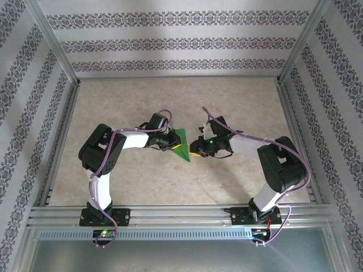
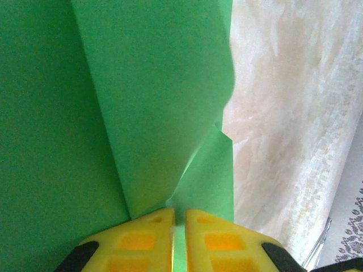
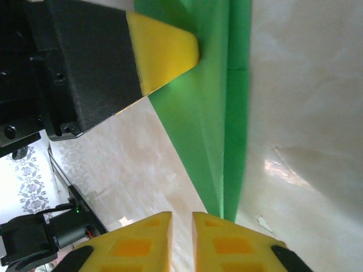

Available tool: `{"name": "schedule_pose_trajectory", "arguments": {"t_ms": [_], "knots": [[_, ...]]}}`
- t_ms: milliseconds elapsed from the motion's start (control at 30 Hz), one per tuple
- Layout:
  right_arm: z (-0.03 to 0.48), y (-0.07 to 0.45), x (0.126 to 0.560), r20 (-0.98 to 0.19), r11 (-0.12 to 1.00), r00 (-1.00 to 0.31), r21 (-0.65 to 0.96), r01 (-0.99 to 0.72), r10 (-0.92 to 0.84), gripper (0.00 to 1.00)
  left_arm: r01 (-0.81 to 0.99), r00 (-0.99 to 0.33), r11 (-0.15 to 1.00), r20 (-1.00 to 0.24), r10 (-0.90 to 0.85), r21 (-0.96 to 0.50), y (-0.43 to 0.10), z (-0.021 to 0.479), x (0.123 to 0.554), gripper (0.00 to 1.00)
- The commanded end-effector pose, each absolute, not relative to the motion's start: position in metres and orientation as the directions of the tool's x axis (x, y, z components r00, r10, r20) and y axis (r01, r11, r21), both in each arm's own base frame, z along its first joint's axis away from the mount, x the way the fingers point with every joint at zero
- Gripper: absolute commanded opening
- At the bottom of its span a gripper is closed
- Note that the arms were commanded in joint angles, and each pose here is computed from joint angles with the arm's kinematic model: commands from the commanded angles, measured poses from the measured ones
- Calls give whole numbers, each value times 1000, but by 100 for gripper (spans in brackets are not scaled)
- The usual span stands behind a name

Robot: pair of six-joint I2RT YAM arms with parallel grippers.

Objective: Fold a paper plane with a square sheet of paper (pick it up from the middle)
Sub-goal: Fourth fold the wing at the center of the table.

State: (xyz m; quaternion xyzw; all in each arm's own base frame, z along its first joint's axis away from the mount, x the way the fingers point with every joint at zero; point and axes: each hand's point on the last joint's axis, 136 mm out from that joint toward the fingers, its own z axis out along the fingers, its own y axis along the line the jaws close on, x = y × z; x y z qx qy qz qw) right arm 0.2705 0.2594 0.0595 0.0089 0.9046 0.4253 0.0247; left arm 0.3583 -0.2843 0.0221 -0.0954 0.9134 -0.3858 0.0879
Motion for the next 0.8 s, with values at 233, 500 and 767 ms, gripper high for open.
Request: {"name": "schedule_pose_trajectory", "arguments": {"t_ms": [233, 500, 767], "knots": [[41, 279, 269, 9, 613, -1000, 790, 3, -7, 13, -162, -969, 724, -32, -246, -671, -270, 0, 349, 14], [24, 278, 261, 61, 615, -998, 788, 39, -14, 13, -164, -968, 720, -30, -249, -675, -270, 0, 350, 14], [16, 274, 259, 82, 630, -997, 774, 61, -5, 13, -168, -968, 723, -28, -251, -671, -270, -1, 349, 14]]}}
